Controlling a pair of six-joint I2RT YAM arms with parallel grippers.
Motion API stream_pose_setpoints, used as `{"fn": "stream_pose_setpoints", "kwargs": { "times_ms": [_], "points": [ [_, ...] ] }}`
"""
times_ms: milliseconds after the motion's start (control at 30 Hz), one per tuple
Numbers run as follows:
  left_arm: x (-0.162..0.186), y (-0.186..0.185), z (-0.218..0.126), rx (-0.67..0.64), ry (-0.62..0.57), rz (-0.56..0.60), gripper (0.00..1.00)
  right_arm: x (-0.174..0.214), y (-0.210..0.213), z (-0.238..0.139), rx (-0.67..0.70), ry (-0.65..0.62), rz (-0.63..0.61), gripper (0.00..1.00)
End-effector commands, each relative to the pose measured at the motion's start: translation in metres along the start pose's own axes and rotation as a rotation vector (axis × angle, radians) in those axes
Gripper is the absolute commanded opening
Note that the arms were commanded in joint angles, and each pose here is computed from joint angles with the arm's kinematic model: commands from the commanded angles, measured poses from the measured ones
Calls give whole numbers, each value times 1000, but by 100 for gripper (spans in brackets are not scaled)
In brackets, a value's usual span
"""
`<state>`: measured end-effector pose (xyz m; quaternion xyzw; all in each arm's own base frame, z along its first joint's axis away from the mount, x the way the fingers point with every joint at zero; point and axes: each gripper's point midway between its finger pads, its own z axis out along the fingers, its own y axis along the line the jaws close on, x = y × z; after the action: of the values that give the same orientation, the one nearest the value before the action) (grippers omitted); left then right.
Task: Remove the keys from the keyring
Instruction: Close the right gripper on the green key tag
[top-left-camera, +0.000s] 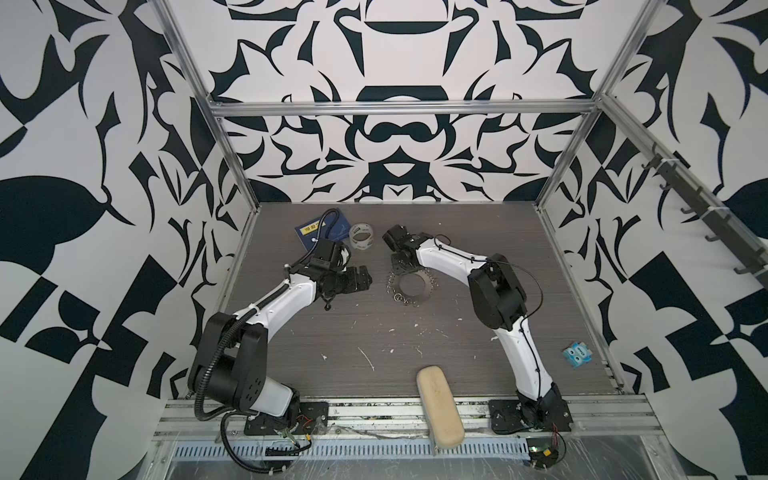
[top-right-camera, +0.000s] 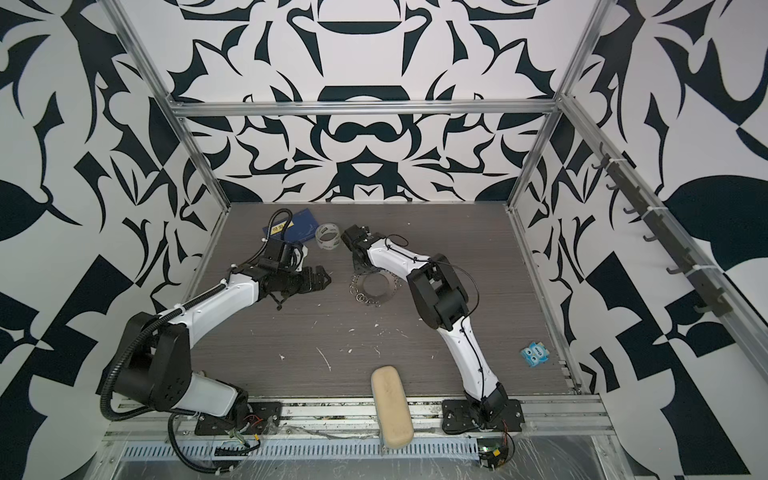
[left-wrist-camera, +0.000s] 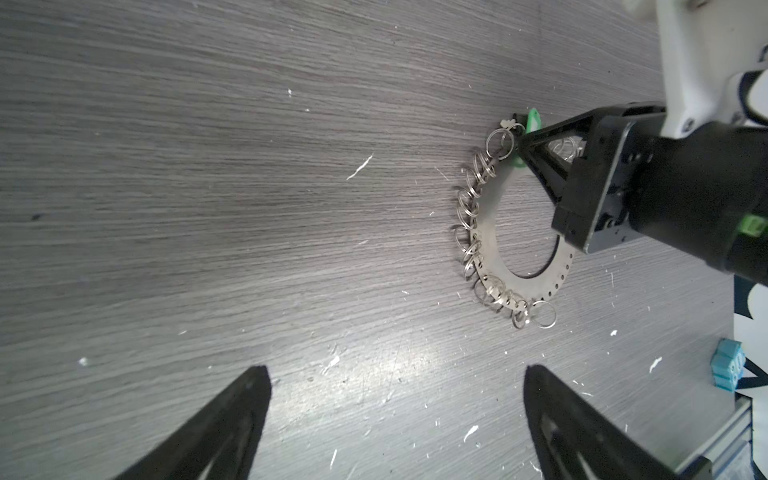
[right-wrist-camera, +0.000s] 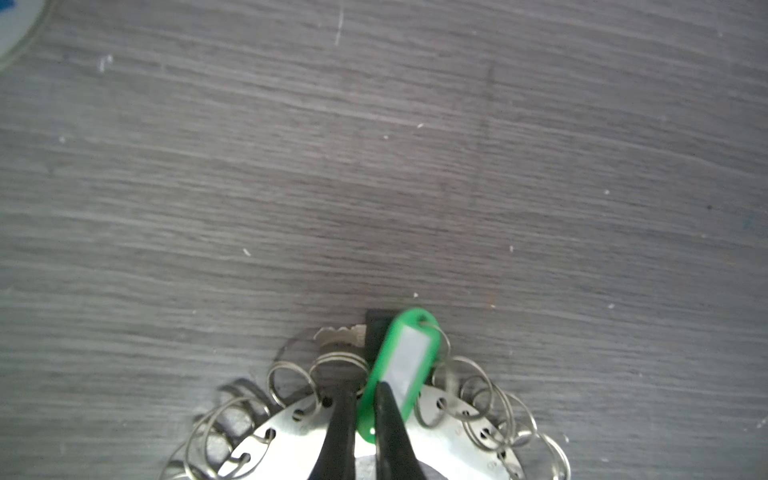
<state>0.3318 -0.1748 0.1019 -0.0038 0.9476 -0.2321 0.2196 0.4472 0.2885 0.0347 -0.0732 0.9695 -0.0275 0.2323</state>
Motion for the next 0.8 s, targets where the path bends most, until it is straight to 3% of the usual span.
{"fn": "stream_pose_setpoints", "kwargs": {
  "times_ms": [0,100,600,767],
  "points": [
    [-3,-1,-5,-7,3,-6,99,-7,-9,-17,23,-7,-8,6],
    [-5,-2,-7,-7,-2,-7,99,-9,-15,-25,46,-17,-18,0],
    [-7,-4,-10,-3,-8,-7,99,-3,-29,-24,86,4,-24,0],
    [-7,-4,-9,-3,-6,-8,99,-2,-31,-22,99,4,-31,10]
  ]
}}
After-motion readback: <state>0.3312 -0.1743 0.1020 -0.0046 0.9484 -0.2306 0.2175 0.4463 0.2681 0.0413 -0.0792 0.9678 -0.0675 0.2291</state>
